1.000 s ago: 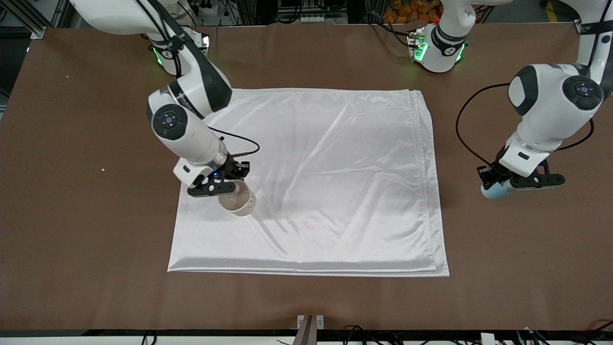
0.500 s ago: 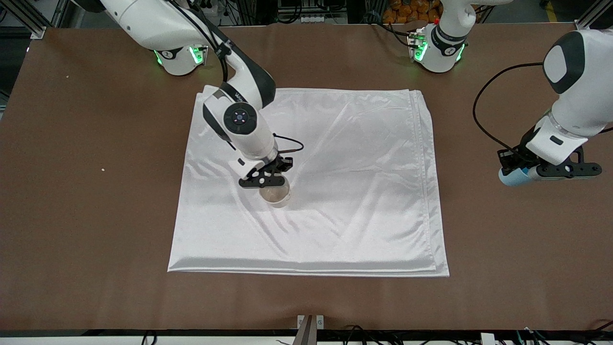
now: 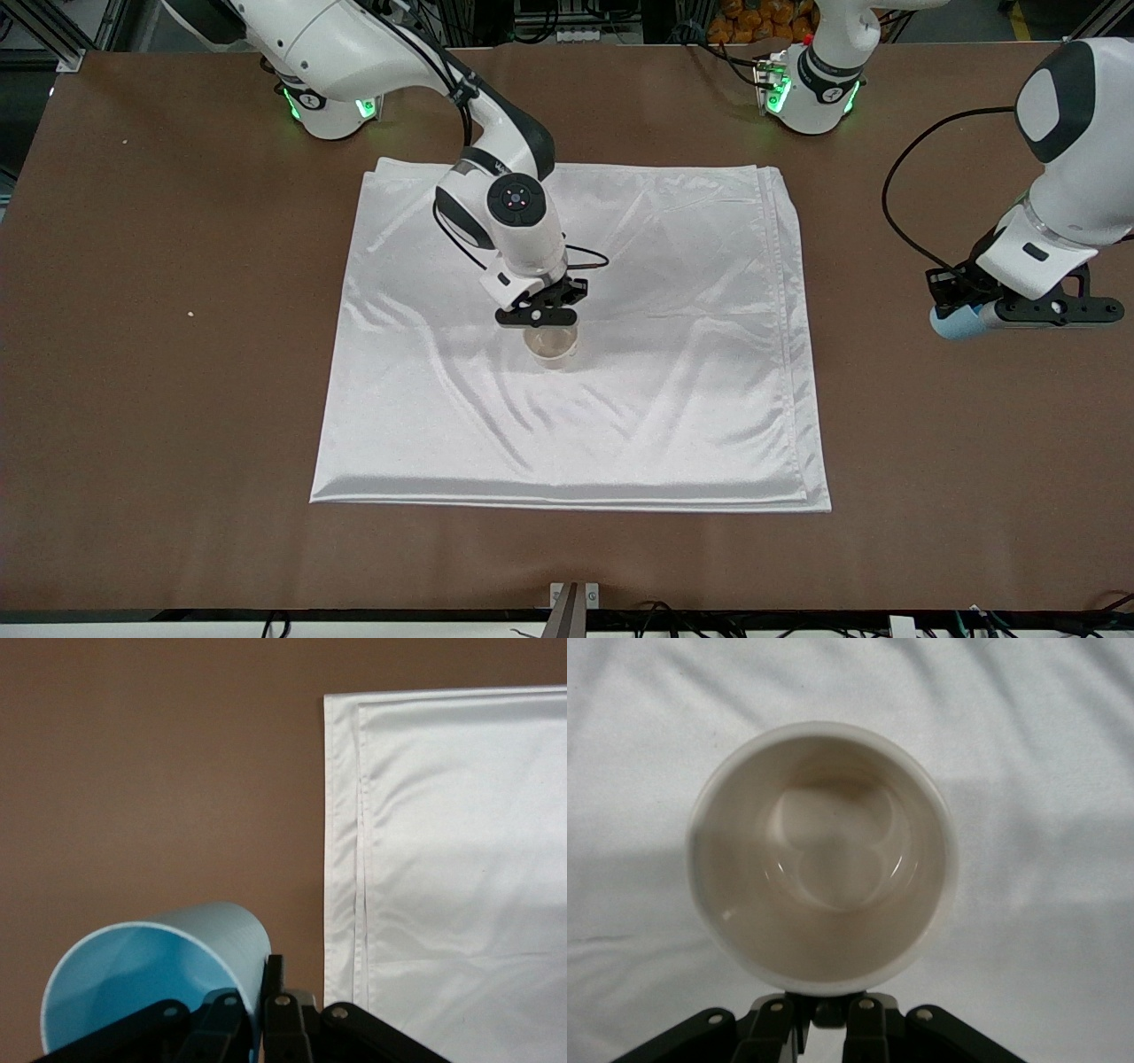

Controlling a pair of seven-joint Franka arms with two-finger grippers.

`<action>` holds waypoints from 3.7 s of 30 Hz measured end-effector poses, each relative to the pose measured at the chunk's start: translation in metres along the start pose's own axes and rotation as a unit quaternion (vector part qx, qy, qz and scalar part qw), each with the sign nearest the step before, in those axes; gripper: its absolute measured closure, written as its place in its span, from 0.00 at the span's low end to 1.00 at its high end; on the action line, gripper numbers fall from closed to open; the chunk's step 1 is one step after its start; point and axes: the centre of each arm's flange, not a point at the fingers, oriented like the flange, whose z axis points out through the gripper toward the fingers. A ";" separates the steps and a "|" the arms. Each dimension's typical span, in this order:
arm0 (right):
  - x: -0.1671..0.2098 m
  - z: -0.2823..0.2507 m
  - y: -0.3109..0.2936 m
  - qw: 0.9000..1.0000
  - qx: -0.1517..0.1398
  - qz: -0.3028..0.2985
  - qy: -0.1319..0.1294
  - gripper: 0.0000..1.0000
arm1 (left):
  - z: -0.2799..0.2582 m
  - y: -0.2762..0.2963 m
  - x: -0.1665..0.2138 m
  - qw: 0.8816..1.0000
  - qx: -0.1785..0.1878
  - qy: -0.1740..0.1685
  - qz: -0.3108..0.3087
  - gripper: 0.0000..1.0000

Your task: Place blue cup into white mug on cloth

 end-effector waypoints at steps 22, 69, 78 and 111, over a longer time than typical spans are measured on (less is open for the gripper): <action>-0.012 0.021 -0.019 1.000 0.009 0.013 0.013 0.61 | 0.004 0.039 0.007 0.999 0.000 -0.015 0.035 0.96; 0.106 -0.312 0.253 0.998 -0.054 -0.017 0.022 0.00 | 0.126 0.436 -0.030 0.997 -0.057 -0.048 -0.015 0.96; 0.117 -0.350 0.331 0.999 -0.033 -0.028 0.033 0.00 | 0.158 0.473 -0.041 0.995 -0.090 -0.039 -0.027 0.96; 0.110 -0.388 0.432 0.997 -0.038 -0.041 0.045 0.00 | 0.209 0.489 -0.035 0.991 -0.128 -0.018 -0.041 0.70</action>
